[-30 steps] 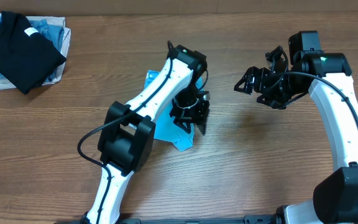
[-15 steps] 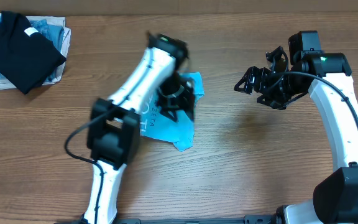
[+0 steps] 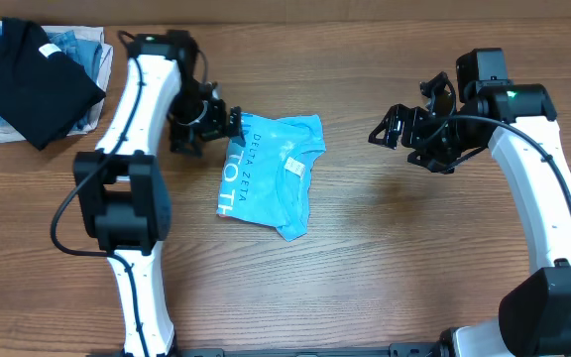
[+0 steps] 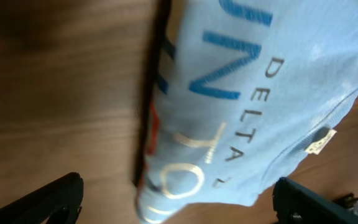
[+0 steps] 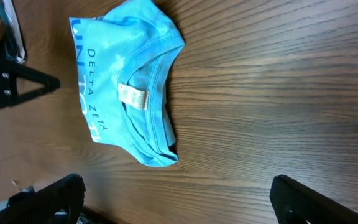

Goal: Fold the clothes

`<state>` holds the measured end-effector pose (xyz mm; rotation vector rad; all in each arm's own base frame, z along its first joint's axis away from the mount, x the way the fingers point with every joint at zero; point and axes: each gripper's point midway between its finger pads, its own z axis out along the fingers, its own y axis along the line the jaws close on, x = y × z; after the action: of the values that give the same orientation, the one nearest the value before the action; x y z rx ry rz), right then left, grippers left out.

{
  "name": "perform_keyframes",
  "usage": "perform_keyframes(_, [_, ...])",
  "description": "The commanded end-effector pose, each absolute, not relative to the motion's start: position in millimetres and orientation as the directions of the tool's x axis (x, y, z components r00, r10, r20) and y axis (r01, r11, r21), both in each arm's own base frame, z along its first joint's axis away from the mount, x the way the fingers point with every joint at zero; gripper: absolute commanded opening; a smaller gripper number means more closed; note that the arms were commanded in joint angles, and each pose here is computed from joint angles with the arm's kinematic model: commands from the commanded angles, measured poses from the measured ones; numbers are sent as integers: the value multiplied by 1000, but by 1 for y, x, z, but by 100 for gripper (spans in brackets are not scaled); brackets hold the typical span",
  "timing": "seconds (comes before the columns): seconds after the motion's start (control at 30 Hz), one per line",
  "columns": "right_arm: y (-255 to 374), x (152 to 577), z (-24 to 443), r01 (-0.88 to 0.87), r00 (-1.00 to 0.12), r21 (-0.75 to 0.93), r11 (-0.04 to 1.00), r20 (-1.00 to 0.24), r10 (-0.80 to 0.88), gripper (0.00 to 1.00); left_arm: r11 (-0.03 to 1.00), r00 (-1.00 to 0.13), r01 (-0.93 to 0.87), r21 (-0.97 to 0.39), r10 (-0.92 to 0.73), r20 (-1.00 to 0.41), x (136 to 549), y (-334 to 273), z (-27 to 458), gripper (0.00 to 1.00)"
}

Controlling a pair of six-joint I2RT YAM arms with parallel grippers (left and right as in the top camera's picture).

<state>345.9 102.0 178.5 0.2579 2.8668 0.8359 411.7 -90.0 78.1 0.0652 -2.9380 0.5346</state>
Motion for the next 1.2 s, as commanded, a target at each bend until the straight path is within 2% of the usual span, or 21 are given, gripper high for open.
perform_keyframes(0.0, [103,346,178,121,-974,539,834,-96,203,100,894,-989,53,-445,107,97,412,-97,83,100])
perform_keyframes(0.23, [103,347,178,118,-974,540,833,-99,203,100,848,-986,135,-512,165,14,421,-109,71,100])
perform_keyframes(1.0, [103,347,178,111,-975,539,835,-104,197,100,816,-983,135,-562,183,30,402,-120,21,100])
perform_keyframes(1.17, [103,347,178,111,-975,539,835,-104,197,100,778,-983,116,-617,179,41,392,-129,11,100])
